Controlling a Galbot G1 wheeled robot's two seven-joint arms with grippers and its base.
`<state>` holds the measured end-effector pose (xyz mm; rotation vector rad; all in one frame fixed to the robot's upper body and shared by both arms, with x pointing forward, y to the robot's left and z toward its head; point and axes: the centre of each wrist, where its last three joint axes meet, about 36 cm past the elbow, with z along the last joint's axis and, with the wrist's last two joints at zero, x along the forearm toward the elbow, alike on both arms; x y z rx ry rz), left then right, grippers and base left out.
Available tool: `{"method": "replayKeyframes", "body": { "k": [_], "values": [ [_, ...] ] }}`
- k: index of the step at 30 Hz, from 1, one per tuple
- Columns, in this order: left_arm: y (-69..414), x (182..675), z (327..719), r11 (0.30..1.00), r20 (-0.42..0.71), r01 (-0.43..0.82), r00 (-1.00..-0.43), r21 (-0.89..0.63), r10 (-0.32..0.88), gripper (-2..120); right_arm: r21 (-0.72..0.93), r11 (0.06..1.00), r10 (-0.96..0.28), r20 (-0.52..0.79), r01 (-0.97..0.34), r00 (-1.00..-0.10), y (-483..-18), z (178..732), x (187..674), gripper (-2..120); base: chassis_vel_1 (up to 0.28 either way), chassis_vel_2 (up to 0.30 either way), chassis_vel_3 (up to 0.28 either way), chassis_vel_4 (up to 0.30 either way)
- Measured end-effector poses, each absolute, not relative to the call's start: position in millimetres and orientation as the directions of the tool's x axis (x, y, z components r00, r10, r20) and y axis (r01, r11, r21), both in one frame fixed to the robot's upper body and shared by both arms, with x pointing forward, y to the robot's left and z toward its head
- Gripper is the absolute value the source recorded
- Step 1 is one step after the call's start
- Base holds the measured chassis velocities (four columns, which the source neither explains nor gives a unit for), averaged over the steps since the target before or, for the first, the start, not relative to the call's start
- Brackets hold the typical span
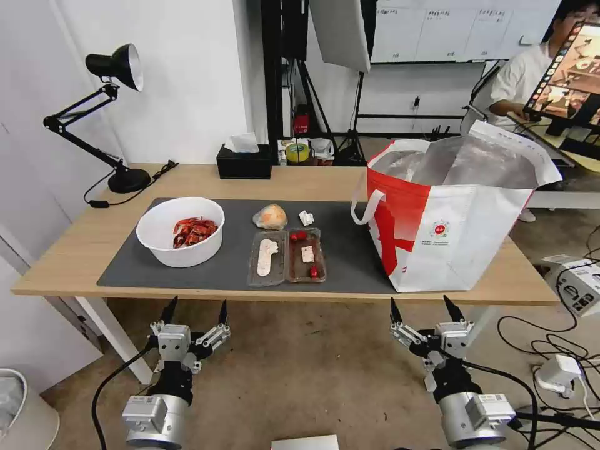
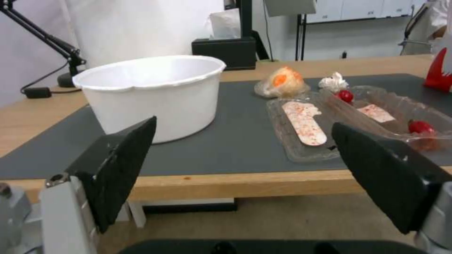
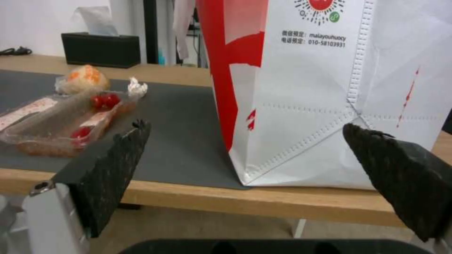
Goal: Pick up the trash from the table and place it into the takeout bag.
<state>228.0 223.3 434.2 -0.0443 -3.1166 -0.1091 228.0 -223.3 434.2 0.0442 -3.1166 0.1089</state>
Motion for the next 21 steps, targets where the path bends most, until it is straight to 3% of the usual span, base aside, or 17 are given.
{"method": "replayKeyframes", "body": {
  "k": [16,19,21],
  "values": [
    [223,229,434,0.997,0.018,0.029,-0.999,0.069,0.028,100,-0.071,0.997,-0.028,0.020,-0.030,-0.999,-224,434,229,100,0.000,0.000,0.000,0.000],
    [223,233,431,0.997,-0.013,0.027,-1.000,0.067,0.028,100,-0.087,0.996,-0.029,-0.016,-0.028,-0.999,-228,431,234,100,0.000,0.000,0.000,0.000],
    [221,244,422,0.998,-0.093,0.021,-0.995,0.058,0.027,100,-0.127,0.992,-0.026,-0.122,-0.010,-0.992,-242,426,252,100,0.000,0.000,0.000,0.000]
  ]
}}
